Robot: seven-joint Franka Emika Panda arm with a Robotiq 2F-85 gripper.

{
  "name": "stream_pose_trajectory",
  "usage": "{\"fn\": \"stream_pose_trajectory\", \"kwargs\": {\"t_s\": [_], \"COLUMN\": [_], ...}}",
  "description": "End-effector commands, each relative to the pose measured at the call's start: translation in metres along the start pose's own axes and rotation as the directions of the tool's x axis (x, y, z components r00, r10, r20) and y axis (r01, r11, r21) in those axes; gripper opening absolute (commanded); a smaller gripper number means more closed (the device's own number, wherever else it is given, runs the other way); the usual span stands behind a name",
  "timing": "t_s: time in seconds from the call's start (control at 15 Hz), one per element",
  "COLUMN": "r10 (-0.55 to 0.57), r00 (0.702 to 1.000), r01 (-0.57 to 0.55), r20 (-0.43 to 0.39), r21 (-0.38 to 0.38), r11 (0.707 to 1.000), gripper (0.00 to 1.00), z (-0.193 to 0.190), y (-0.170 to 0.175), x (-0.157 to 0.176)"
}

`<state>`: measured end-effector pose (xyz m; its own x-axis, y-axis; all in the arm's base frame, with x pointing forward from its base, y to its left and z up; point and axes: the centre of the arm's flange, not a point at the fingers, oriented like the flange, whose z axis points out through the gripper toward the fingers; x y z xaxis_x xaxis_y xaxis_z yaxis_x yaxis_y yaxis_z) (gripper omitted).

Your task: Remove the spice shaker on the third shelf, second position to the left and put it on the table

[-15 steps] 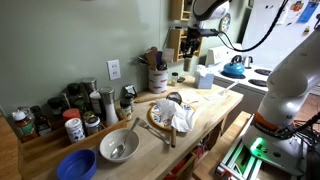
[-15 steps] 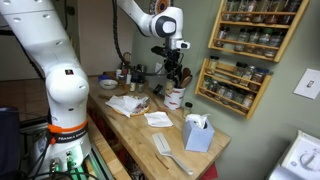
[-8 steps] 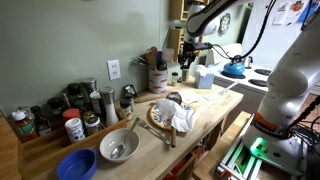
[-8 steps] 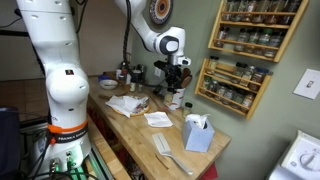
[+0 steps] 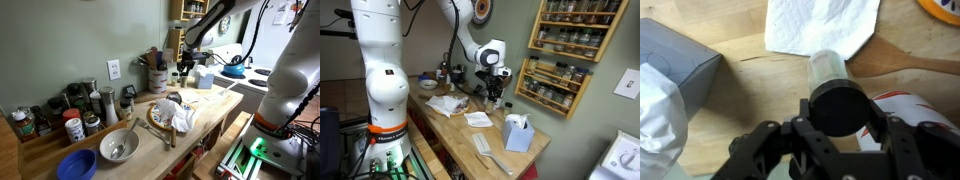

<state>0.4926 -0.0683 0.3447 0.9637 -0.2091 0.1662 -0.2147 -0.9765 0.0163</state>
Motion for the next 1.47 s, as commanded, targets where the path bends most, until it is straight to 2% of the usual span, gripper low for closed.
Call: {"fn": "stream_pose_trajectory", "kwargs": {"t_s": [0.0,0.93,1.4], "r10": [0.022,0.056,0.049], "r00": [0.999,0.996,0.997], "r01": [-0.022,-0.056,-0.049], "r20": [-0.026,-0.073,-0.051], "r21": [0.011,-0.008,-0.011], "r11": [1.0,0.998,0.999], "gripper": [0.31,0.31,0.31], "z": [0.024,0.04,0.057], "y": [0.001,0.01,0.01], "x": [0.001,0.045,0.058]}}
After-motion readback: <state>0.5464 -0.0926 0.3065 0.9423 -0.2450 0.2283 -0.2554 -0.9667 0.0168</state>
